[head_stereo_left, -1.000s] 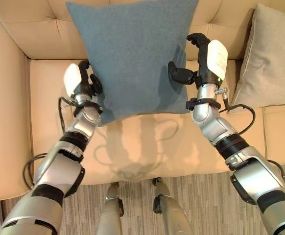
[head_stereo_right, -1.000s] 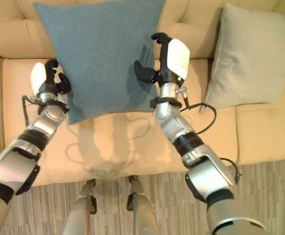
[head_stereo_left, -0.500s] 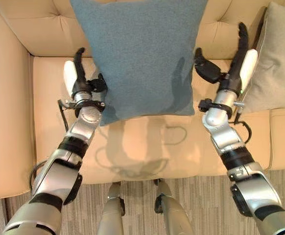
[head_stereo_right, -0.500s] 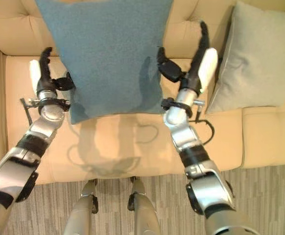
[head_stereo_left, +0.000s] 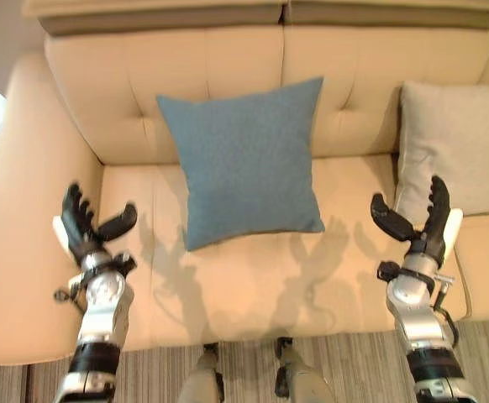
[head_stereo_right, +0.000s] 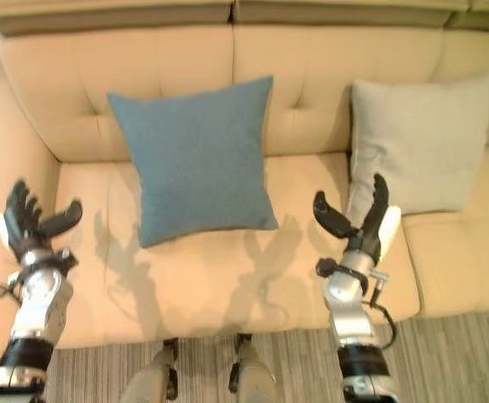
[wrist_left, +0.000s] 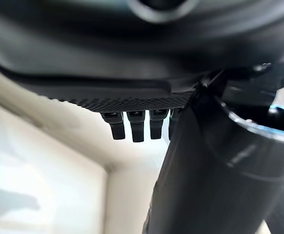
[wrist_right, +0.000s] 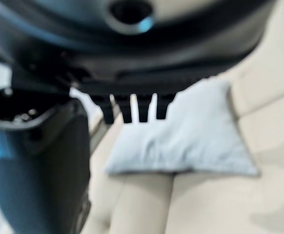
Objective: Pick up all the scattered cushions and arrange them neatly on the sofa.
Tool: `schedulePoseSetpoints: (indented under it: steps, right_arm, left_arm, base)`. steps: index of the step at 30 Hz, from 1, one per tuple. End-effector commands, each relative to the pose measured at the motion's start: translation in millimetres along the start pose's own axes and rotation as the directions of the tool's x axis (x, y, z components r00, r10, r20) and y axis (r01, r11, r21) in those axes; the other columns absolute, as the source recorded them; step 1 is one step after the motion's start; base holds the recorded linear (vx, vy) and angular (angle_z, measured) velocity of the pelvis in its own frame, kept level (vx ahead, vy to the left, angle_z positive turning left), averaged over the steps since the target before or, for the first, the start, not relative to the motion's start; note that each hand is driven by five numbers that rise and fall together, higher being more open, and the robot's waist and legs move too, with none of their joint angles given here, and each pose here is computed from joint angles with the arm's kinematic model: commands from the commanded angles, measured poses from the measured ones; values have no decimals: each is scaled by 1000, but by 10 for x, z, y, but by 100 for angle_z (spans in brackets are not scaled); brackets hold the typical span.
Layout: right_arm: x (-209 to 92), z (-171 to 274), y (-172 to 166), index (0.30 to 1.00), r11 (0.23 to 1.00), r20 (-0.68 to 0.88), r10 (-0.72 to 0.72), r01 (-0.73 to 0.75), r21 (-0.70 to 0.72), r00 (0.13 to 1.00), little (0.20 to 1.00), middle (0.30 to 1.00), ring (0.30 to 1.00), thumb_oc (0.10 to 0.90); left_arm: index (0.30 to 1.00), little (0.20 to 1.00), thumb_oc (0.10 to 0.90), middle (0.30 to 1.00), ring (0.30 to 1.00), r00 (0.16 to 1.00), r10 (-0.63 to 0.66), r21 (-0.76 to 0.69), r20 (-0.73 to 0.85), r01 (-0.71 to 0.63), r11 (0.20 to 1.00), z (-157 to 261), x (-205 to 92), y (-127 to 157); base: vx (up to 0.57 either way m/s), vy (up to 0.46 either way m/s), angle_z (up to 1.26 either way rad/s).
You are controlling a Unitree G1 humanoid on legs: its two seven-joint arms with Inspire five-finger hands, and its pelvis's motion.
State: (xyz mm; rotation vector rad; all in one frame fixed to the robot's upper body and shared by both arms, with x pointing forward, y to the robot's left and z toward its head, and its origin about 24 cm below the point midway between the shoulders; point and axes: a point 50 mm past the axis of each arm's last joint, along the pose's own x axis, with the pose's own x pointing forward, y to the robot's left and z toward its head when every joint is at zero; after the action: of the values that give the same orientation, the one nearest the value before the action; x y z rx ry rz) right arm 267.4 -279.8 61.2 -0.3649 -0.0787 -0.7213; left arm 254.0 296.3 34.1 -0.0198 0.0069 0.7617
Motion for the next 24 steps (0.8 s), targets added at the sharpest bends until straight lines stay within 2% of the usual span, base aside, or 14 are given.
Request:
schedulePoseSetpoints:
  steps: [1, 3, 4, 5, 8, 9, 15, 19, 21, 23, 24]
  right_arm:
    - [-86, -90, -361, 900, 999, 42, -37, 38, -26, 998, 900, 900, 900, 800]
    - [-136, -152, -396, 900, 999, 20, -28, 29, -46, 999, 900, 900, 900, 800]
    - [-232, -277, -425, 900, 996, -23, -7, 5, -88, 1000, 900, 900, 900, 800]
    - [-236, -280, -429, 900, 996, -24, -7, 5, -90, 1000, 900, 900, 900, 800]
    - [-376, -406, -396, 900, 994, -85, 33, -41, -98, 996, 900, 900, 900, 800]
    - [-483, -514, -305, 900, 990, -138, 91, -104, -95, 986, 900, 900, 900, 800]
    - [-637, -613, -110, 900, 979, -199, 194, -202, -18, 961, 900, 900, 900, 800]
    - [-686, -782, 9, 900, 985, -316, 169, -145, 96, 934, 900, 900, 900, 800]
    - [-686, -797, 34, 900, 984, -333, 163, -128, 125, 929, 900, 900, 900, 800]
    - [-748, -821, 86, 900, 975, -344, 209, -169, 142, 915, 900, 900, 900, 800]
    - [-747, -821, 85, 900, 975, -344, 209, -169, 141, 916, 900, 900, 900, 800]
  left_arm:
    - [900, 900, 800, 900, 900, 999, 16, 111, -49, -10, 994, -268, -111, 328]
    - [900, 900, 800, 900, 900, 994, 13, 127, -106, 1, 992, -409, -217, 406]
    - [900, 900, 800, 900, 900, 976, -13, 148, -217, 46, 988, -659, -413, 469]
    - [900, 900, 800, 900, 900, 976, -13, 148, -218, 47, 988, -663, -418, 472]
    - [900, 900, 800, 900, 900, 917, -47, 3, -395, 53, 999, -991, -744, 522]
    - [900, 900, 800, 900, 900, 849, -48, -15, -526, 48, 999, -1247, -966, 518]
    - [900, 900, 800, 900, 900, 772, -128, -2, -623, 162, 987, -1457, -1224, 411]
    - [900, 900, 800, 900, 900, 753, -189, 33, -631, 269, 963, -1497, -1235, 195]
    - [900, 900, 800, 900, 900, 721, -173, 73, -671, 297, 952, -1593, -1330, 211]
    - [900, 900, 800, 900, 900, 615, -78, 135, -784, 292, 947, -1839, -1648, 358]
    - [900, 900, 800, 900, 900, 615, -78, 135, -785, 292, 947, -1839, -1648, 356]
  base:
    - [7, -42, 1]
    - [20, -71, 4]
    - [20, -85, 2]
    - [8, -110, 1]
    - [-9, -133, 5]
    - [-25, -135, 5]
    - [-256, -118, 13]
    - [-512, -36, 38]
    - [-340, 22, 52]
    - [-297, 177, 30]
    - [-248, 230, 2]
